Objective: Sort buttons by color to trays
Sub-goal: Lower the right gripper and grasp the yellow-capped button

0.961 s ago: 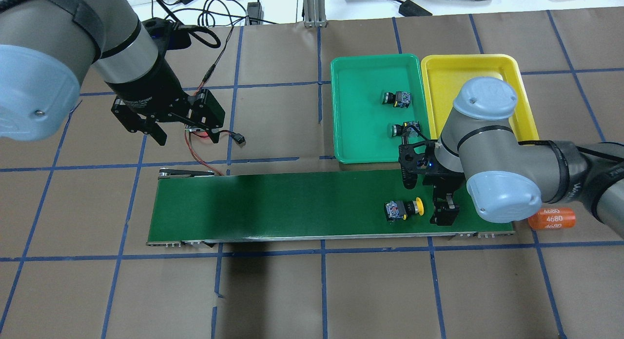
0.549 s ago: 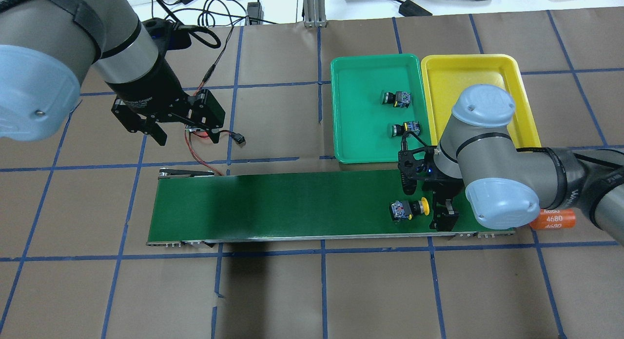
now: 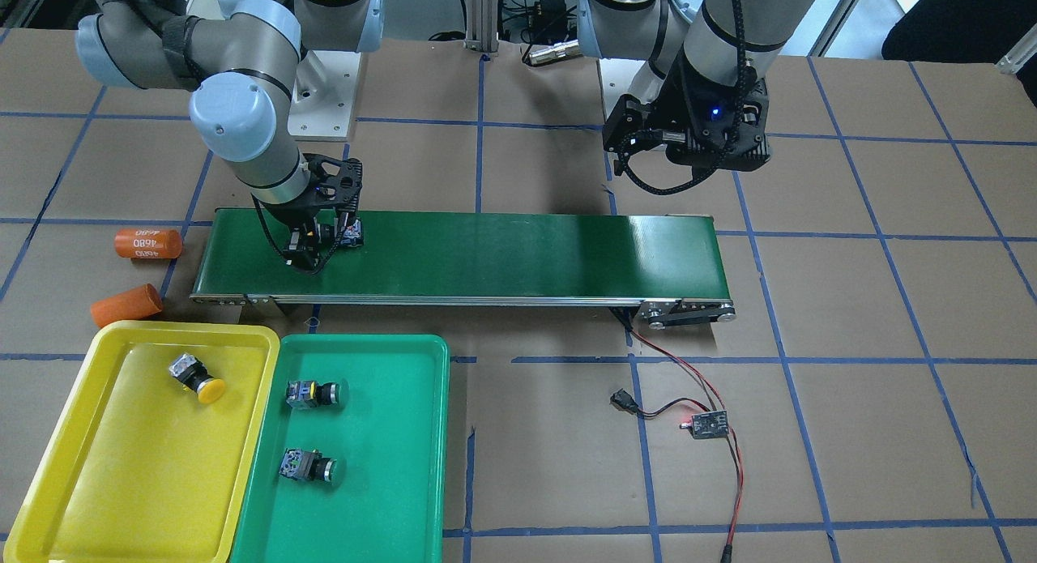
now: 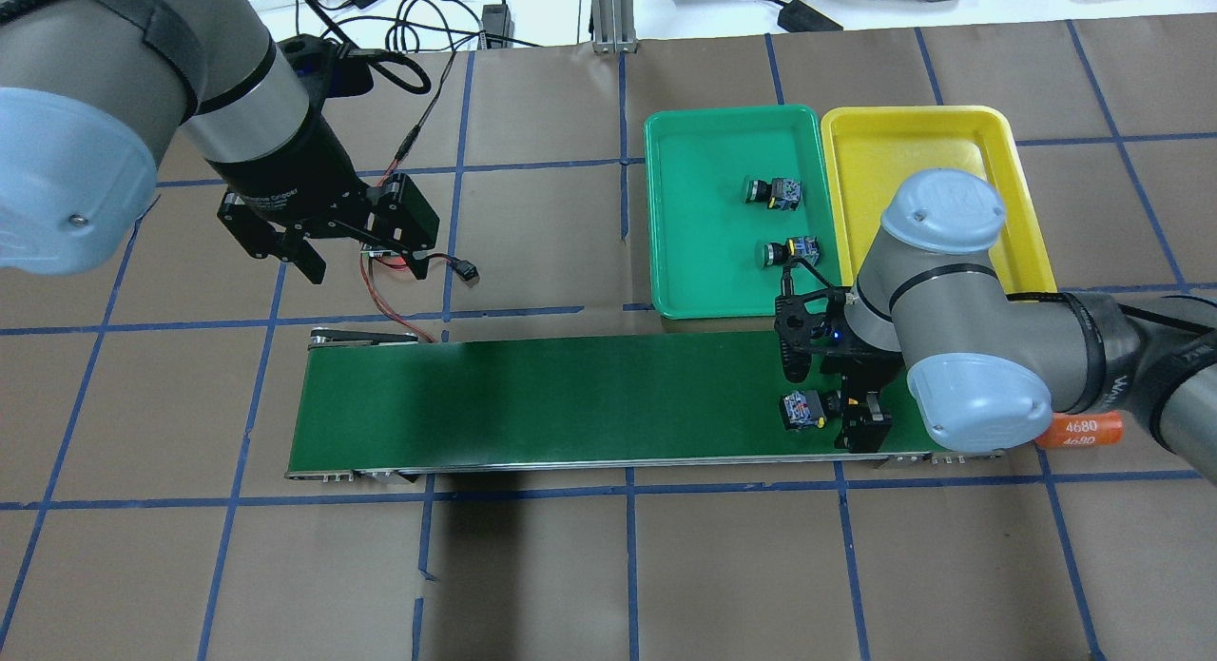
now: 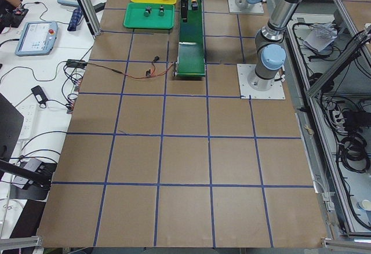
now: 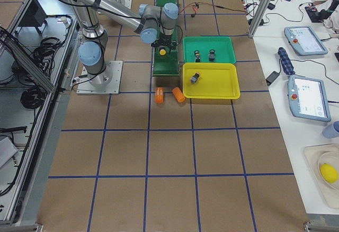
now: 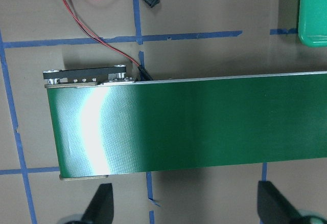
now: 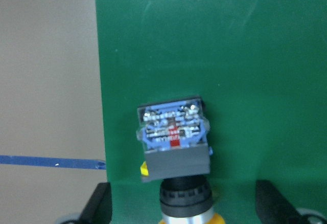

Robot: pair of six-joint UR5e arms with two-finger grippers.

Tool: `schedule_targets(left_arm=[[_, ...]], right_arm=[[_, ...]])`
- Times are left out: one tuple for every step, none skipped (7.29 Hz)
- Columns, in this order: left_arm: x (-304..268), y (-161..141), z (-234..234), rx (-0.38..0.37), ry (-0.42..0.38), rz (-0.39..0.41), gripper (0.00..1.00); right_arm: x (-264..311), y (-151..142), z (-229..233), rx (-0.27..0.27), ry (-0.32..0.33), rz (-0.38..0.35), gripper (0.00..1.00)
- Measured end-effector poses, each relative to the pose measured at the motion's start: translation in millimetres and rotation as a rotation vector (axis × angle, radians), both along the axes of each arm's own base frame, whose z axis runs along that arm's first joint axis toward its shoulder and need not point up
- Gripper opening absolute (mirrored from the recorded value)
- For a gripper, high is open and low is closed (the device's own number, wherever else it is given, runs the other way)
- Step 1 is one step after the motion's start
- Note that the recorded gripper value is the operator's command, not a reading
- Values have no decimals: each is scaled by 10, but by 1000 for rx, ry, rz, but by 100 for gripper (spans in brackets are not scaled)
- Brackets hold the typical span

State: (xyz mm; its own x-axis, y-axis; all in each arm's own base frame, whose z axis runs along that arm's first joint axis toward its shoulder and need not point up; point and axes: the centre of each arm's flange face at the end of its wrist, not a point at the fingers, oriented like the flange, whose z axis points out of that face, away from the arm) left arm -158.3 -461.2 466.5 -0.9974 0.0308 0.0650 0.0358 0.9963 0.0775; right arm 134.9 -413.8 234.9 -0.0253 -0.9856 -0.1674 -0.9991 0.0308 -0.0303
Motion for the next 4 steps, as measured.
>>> schedule_targets(left_arm=[[0,0,0,0,0,0,100],[0,1,0,0,0,0,100],[1,1,2,0,0,0,100],[2,1,4,-1,0,0,100]], right_arm=[[1,-2,-5,1,-1,0,98],[2,-4,-2,0,-1,0,75],[2,-4,5,-2,-1,-1,2],[-3,-7,14,-4,3,0,0]])
